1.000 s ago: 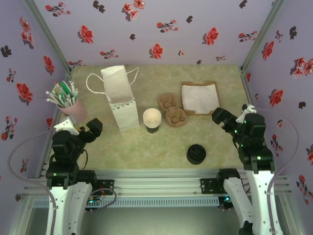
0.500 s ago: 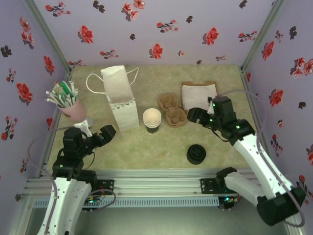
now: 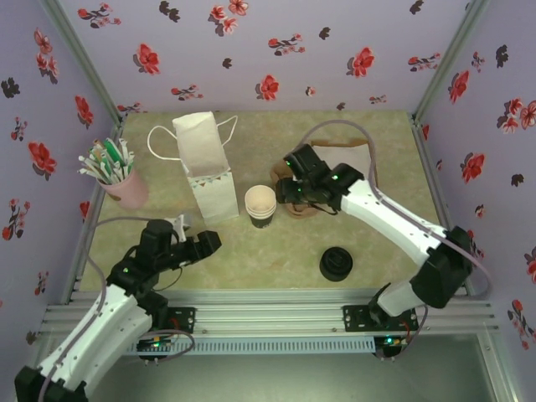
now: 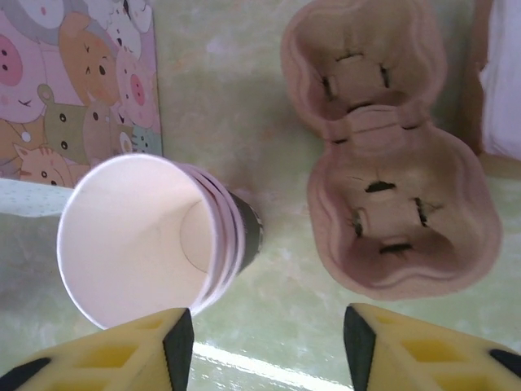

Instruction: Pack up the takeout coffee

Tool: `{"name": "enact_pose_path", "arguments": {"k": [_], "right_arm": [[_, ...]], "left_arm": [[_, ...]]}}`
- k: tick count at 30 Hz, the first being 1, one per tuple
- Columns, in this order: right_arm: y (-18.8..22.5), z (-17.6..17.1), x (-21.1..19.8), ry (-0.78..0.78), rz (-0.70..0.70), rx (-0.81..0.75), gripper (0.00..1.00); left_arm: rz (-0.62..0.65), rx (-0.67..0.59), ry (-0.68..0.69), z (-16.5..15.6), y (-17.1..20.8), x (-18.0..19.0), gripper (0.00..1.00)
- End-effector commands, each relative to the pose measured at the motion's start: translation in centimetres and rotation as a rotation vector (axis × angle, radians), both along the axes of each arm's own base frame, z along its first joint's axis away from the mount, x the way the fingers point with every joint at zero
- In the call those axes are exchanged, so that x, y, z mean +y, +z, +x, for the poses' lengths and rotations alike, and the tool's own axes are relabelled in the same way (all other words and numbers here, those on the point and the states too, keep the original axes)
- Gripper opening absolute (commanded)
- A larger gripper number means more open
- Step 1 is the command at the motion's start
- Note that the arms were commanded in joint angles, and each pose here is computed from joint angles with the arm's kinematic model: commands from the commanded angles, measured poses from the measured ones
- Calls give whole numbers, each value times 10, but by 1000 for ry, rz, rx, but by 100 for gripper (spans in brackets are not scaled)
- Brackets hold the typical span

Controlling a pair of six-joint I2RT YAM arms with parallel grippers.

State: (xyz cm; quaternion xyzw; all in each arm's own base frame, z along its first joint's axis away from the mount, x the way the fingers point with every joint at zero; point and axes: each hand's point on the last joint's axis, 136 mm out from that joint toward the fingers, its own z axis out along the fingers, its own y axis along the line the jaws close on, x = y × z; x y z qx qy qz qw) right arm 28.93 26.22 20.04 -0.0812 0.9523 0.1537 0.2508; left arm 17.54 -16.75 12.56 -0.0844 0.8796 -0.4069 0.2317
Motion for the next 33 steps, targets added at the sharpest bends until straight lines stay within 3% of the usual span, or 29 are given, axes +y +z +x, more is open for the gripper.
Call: {"name": "enact_pose_path", "arguments": {"k": [1, 19, 33], "right_arm": [[-2, 6, 6, 21, -74, 2, 47], [-29, 16, 37, 88, -125, 81, 27], [-35, 14, 43, 109, -145, 94, 20]], "left_arm": [[-30, -32, 2, 13, 4, -13, 71], [-23, -36, -15, 35, -3, -39, 70], [-20, -47, -31, 44, 0, -49, 71]]}}
